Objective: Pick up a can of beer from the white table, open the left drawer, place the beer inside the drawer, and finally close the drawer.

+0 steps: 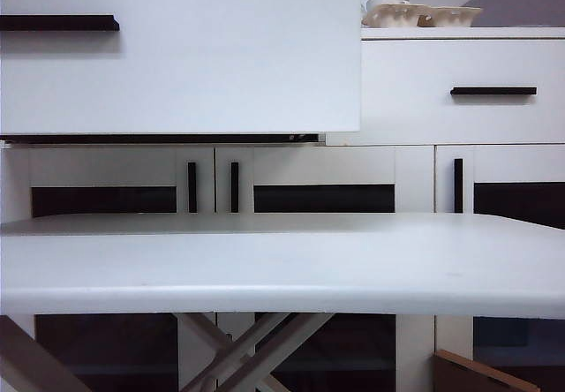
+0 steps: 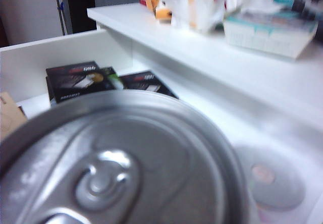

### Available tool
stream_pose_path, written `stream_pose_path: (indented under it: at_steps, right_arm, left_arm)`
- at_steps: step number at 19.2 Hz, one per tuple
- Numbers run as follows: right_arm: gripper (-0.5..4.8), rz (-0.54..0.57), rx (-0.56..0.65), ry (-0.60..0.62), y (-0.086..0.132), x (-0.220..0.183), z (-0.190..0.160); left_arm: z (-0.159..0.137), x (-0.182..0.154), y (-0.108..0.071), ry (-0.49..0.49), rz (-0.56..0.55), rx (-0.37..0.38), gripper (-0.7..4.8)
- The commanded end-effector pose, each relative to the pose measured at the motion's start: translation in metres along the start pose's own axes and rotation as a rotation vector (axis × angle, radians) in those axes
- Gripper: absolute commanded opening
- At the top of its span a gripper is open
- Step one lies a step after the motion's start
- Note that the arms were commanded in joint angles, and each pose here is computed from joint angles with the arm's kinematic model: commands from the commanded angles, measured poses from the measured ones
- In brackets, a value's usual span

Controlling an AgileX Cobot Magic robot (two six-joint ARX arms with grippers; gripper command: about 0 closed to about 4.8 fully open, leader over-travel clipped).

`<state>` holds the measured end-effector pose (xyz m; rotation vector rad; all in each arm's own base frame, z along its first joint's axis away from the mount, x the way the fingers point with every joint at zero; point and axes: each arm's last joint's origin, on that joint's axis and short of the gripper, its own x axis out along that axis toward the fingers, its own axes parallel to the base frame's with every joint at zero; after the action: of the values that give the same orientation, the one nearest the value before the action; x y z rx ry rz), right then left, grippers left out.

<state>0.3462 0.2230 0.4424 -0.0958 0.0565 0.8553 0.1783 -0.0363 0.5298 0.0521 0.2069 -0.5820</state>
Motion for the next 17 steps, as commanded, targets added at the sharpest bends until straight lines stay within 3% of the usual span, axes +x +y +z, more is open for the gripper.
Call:
stream_pose_path:
  at_steps: [1,5,12,13,15,17]
  right_arm:
    - [2.12,-0.003,-0.052,-0.106,0.000,-0.002,0.014]
    - [2.12,0.002,-0.038,-0.062,-0.003,0.016,-0.004]
    - [2.13,0.009,-0.019,0.001,-0.007,0.034,-0.026]
    - [2.36,0.010,-0.017,0.009,-0.007,0.035,-0.028]
    - [3.36,0.015,-0.012,0.026,-0.007,0.037,-0.031]
    - [3.37,0.020,-0.015,0.056,-0.007,0.038,-0.036]
  left_arm:
    - [0.001,0.011,-0.012,0.016,-0.041,0.043,-0.06]
    - [-0.002,0.035,-0.027,0.061,-0.109,0.079,-0.06]
    - [-0.004,0.042,-0.026,0.079,-0.082,0.076,-0.06]
    - [-0.004,0.042,-0.026,0.079,-0.082,0.076,-0.06]
    - [-0.004,0.042,-0.026,0.075,-0.081,0.077,-0.06]
    - [-0.003,0.042,-0.026,0.067,-0.081,0.079,-0.06]
